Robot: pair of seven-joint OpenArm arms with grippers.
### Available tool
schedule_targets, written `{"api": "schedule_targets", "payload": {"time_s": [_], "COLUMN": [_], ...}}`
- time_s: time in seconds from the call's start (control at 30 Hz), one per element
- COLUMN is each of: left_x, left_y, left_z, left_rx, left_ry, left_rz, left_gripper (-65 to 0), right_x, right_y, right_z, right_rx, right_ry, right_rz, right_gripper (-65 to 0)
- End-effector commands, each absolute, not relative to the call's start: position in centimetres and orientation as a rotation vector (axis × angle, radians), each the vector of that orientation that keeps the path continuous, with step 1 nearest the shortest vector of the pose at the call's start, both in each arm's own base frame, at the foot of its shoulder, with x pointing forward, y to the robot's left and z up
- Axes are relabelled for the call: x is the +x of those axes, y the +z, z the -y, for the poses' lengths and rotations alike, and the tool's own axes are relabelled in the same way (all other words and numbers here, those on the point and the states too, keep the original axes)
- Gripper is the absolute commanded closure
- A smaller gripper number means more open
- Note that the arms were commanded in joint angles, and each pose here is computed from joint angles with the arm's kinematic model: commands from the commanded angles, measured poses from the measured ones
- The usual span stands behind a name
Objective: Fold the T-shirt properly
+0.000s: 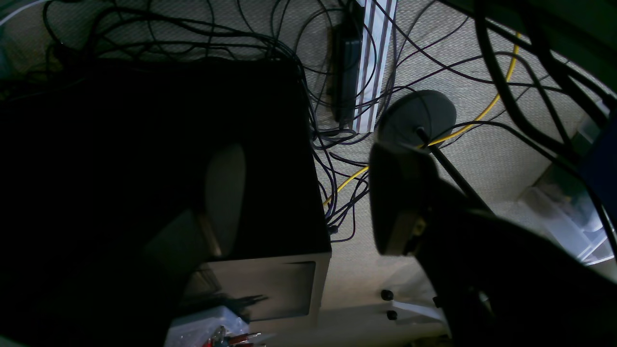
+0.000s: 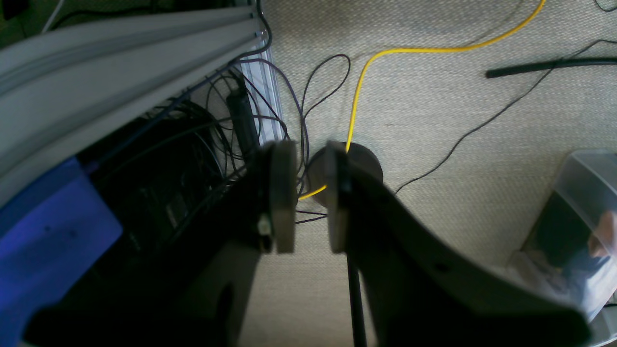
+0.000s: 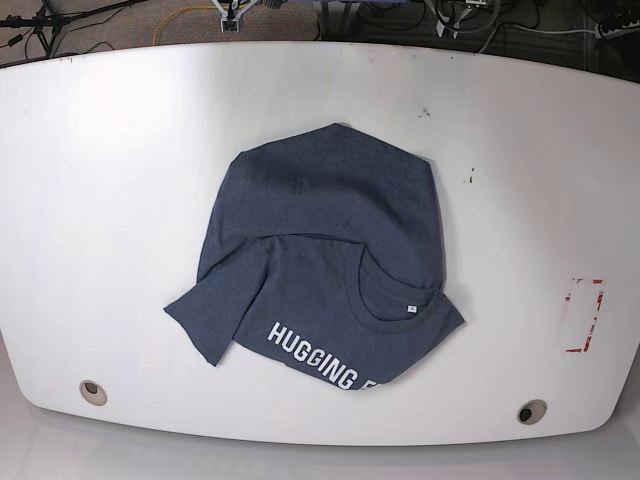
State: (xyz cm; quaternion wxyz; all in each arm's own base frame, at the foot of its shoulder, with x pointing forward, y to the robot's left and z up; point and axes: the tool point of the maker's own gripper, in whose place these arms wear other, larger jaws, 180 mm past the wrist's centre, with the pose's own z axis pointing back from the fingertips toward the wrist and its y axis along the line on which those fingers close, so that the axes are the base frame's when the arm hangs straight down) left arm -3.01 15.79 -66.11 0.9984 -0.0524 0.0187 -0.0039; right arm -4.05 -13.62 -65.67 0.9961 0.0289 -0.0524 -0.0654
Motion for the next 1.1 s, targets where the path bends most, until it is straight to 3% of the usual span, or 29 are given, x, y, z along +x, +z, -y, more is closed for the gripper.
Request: {"api": "schedule_targets", "payload": {"time_s": [0.0,1.07], "left_x": [-3.1,-5.1], "left_y": [-66.1,-65.9], "left_z": [-16.1,-16.3], "left_rx": [-0.094,-0.091], "left_ry": [-0.006,-0.004], "left_rz": [-0.029,-0.031], "left_gripper": [-38.2,-38.2], "right_x": [-4.1,-4.5], "right_y": [-65.6,-65.3], "right_z": [13.3,13.7], "right_rx": [0.064,0.057], "right_ry": [-0.123,-0.12], "right_rz": [0.107,0.126], "right_gripper": [-9.5,-9.9]}}
